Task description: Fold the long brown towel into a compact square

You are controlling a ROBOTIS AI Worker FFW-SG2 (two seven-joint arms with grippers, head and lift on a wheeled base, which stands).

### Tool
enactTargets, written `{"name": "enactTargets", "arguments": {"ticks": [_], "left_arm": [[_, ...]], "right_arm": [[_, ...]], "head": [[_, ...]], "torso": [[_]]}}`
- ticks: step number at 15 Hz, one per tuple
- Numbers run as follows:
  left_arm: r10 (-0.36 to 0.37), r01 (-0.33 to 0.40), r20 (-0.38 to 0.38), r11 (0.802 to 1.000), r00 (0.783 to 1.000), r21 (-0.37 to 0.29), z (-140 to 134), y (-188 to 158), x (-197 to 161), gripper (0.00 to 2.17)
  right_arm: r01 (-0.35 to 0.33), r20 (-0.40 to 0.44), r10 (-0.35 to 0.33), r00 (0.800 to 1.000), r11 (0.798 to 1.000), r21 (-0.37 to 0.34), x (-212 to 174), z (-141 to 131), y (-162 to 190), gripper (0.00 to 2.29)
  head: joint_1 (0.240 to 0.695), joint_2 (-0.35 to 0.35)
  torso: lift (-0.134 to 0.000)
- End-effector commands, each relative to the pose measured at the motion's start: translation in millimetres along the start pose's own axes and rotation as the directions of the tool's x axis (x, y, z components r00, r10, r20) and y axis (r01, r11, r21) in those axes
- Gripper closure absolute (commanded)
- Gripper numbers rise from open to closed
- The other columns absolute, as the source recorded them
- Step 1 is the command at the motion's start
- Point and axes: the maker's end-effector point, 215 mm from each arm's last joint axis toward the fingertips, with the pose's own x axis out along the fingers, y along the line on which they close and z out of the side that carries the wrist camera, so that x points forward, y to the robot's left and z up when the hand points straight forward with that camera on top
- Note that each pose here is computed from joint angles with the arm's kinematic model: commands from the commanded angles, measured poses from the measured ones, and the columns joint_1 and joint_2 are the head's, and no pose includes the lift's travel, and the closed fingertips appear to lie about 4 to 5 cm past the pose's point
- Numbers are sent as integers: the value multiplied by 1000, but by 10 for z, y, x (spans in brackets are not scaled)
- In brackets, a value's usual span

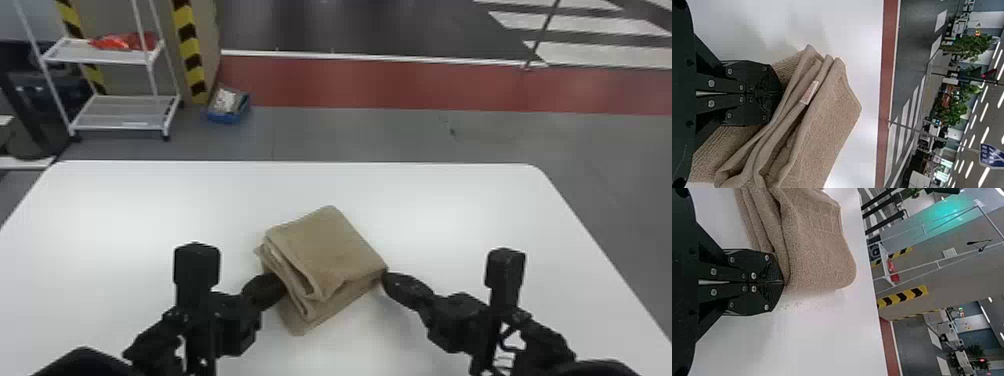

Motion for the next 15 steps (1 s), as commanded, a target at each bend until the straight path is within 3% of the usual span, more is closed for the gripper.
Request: {"name": "enactTargets", "arguments": {"ticks": [1,5,7,11,15], "left_arm": [[-11,11,4,1000,1000,-1,45,-60,-107,1717],[9,-9,6,1000,1000,8,46,96,-518,1717],[22,-21,21,1000,1000,-22,92,252,-636,1717],[53,-52,38,998,998,-27,161,509,-646,1717],[39,-37,51,999,998,-37,205,516,-521,1717]], "right_arm": [[6,-13,-7,1000,1000,-9,100,56,-51,2071],[23,-28,-23,999,999,-28,315,144,-127,2071],[25,-26,-26,999,999,-30,408,191,-136,2071],[60,-15,-61,998,996,-65,599,442,-306,2071],[64,-46,-70,997,991,-121,1031,592,-352,2071]], "head": [[695,-91],[695,-76],[695,-58],[695,-7],[695,11]], "torso": [[-125],[-125],[-125],[-125],[-125]]}}
